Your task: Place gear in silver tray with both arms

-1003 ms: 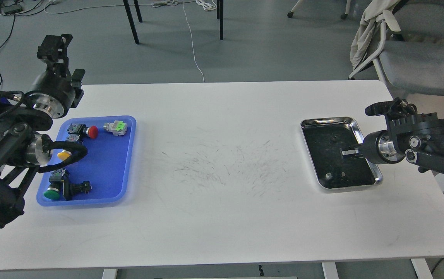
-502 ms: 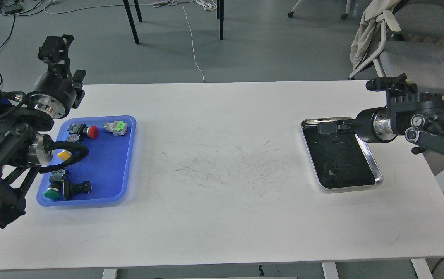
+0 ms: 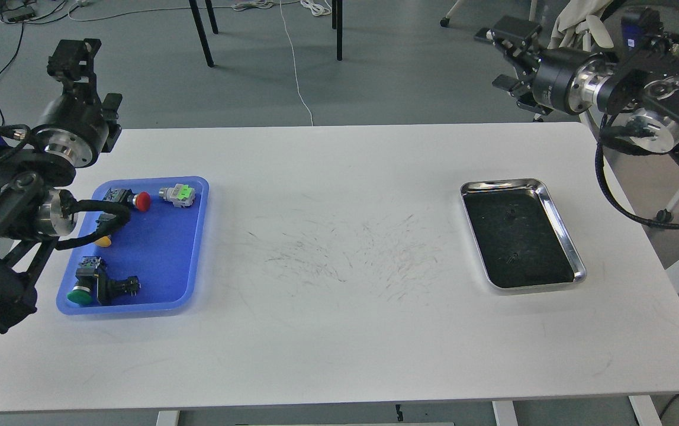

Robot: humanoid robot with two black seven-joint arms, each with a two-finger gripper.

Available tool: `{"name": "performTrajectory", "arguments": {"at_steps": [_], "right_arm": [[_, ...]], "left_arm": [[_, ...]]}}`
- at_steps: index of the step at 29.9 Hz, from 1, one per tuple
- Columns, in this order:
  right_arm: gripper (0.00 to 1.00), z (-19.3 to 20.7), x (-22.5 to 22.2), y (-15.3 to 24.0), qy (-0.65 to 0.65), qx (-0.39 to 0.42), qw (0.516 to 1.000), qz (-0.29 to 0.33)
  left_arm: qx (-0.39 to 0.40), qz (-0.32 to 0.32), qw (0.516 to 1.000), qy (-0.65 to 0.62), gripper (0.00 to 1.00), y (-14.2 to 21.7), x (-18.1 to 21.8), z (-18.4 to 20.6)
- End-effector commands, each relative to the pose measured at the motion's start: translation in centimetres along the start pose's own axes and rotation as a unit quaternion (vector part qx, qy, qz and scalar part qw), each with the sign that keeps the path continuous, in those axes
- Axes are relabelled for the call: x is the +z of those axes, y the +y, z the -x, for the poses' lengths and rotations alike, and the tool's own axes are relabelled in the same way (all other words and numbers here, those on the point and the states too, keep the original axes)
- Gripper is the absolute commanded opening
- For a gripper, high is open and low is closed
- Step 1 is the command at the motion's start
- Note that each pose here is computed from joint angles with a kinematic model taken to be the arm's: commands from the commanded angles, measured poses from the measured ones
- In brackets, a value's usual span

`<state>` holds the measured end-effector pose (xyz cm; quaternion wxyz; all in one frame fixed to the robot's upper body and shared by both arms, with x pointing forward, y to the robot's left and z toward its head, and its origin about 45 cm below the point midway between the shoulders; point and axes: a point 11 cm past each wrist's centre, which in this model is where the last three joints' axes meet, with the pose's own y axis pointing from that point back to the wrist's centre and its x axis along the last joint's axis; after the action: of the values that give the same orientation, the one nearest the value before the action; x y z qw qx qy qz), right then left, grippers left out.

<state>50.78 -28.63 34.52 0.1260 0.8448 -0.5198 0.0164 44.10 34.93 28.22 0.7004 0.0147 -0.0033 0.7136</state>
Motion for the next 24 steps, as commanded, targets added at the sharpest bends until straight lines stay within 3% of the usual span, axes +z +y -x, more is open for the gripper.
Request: {"name": "performTrajectory", "arguments": {"at_steps": [1, 7, 13, 24], "right_arm": [[0.97, -1.2, -2.0, -0.6, -0.189, 0.022, 0.979, -0.077], [0.99, -1.2, 4.2, 0.9, -0.395, 0.038, 0.911, -0.114], [0.99, -1.2, 11.1, 3.4, -0.496, 0.071, 0.855, -0.138], [0.99, 0.9, 11.8, 2.6, -0.517, 0.057, 0.843, -0.136]], "left_arm": [[0.005, 0.007, 1.000, 0.010, 0.98, -0.3, 0.5, -0.2], [0.033, -0.028, 0.994, 0.102, 0.98, -0.9, -3.2, 0.2], [0.048, -0.035, 0.984, 0.169, 0.98, -2.3, -4.5, 0.6], [0.061, -0.034, 0.969, 0.239, 0.98, -3.8, -4.9, 1.5]]}}
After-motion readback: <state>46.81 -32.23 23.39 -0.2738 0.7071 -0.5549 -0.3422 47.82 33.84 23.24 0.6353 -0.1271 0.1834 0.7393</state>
